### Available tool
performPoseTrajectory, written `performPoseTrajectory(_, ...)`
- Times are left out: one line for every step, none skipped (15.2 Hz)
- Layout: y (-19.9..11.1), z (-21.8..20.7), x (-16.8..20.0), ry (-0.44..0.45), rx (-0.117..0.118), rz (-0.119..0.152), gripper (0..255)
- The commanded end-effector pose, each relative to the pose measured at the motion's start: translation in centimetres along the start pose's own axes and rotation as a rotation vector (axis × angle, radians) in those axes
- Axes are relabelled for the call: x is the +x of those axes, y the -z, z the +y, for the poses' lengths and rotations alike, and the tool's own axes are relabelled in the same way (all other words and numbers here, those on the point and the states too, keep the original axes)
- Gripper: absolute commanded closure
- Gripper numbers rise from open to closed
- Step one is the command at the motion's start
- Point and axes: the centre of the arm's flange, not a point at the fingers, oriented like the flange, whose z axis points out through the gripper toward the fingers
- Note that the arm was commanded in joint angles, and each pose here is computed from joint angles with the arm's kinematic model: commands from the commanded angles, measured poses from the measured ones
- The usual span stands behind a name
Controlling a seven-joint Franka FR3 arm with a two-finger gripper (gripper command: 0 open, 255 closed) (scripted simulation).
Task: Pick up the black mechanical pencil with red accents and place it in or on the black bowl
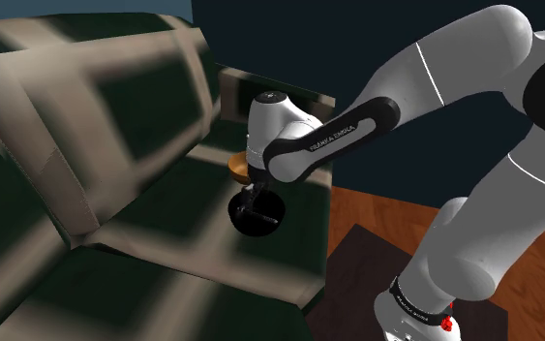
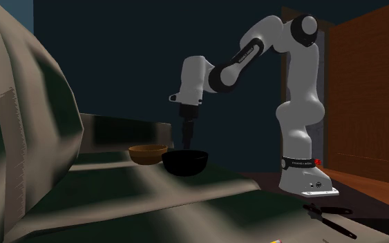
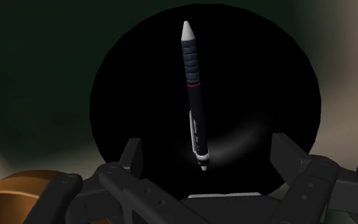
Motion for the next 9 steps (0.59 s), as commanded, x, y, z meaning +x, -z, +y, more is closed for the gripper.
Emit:
performPoseTrajectory(2.2,0.0,0.0,0.000,0.000,-0.001,0)
performPoseTrajectory(3.2,0.0,0.0,0.000,0.000,-0.001,0)
performPoseTrajectory(3.2,0.0,0.0,0.000,0.000,-0.001,0)
performPoseTrajectory(3.2,0.0,0.0,0.000,0.000,-0.001,0)
performPoseTrajectory(3.2,0.0,0.0,0.000,0.000,-0.001,0)
performPoseTrajectory(3.2,0.0,0.0,0.000,0.000,-0.001,0)
performPoseTrajectory(3.2,0.0,0.0,0.000,0.000,-0.001,0)
performPoseTrajectory(3.2,0.0,0.0,0.000,0.000,-0.001,0)
performPoseTrajectory(3.2,0.0,0.0,0.000,0.000,-0.001,0)
